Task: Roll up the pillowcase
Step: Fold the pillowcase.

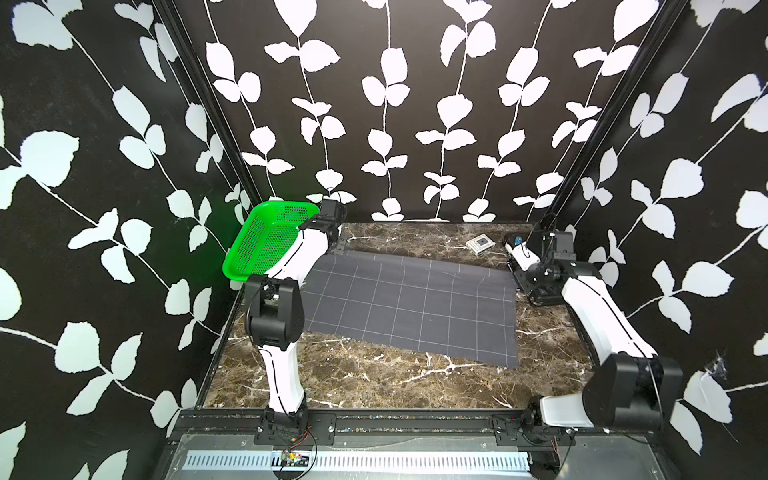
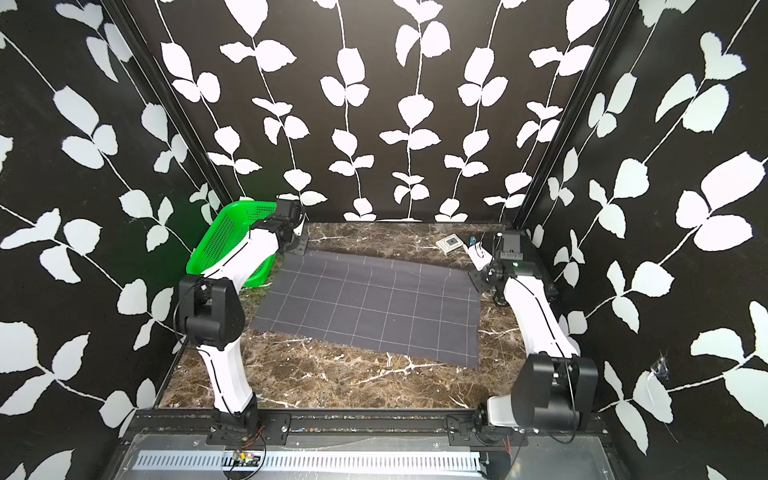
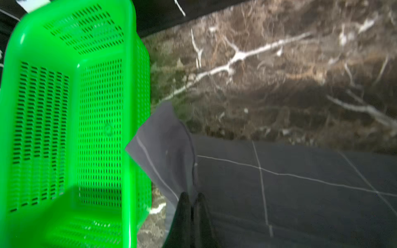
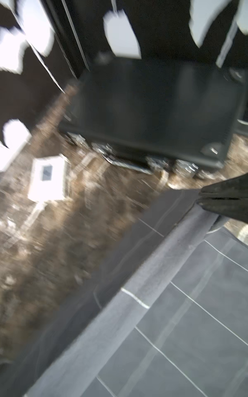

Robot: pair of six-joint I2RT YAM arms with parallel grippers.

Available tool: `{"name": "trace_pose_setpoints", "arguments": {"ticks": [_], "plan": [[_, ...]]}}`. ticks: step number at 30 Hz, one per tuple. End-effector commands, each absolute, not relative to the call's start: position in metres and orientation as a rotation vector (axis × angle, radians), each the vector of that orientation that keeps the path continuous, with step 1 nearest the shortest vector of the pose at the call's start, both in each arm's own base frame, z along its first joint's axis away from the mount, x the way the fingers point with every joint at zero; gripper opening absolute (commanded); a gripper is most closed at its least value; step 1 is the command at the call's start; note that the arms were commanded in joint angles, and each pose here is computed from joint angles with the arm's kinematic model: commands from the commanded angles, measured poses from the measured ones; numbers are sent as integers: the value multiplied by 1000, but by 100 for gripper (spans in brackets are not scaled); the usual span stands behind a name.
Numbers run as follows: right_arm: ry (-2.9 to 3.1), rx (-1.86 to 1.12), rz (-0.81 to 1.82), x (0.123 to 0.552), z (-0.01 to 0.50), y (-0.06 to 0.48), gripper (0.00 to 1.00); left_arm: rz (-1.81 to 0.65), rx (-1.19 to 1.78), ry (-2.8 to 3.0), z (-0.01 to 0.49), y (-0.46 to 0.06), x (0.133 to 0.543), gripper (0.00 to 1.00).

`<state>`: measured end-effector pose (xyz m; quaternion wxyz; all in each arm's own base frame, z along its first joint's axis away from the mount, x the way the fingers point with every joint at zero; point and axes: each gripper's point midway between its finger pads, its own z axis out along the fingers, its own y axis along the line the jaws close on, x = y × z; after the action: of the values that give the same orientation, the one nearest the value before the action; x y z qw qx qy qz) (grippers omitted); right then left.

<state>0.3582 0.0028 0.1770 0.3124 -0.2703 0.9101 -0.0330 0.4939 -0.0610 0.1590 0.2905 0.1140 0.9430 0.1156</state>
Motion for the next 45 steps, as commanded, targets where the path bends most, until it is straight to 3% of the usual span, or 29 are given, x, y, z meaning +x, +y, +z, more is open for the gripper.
{"name": "trace_pose_setpoints", "arguments": {"ticks": [1, 8, 19, 32, 45], "plan": [[2496, -725, -89, 321, 149, -2, 0, 339, 267, 2456, 192, -43, 472, 0], [2583, -821, -122, 284, 109, 3, 0, 306, 227, 2550, 153, -37, 423, 0], [2610, -886, -165, 254, 97, 8, 0, 315, 226, 2632, 117, -38, 377, 0], [2602, -897, -116, 233, 121, 14, 0, 340, 248, 2661, 111, -30, 350, 0], [2685, -1062, -184, 214, 78, 19, 0, 278, 244, 2746, 70, -36, 334, 0]]}}
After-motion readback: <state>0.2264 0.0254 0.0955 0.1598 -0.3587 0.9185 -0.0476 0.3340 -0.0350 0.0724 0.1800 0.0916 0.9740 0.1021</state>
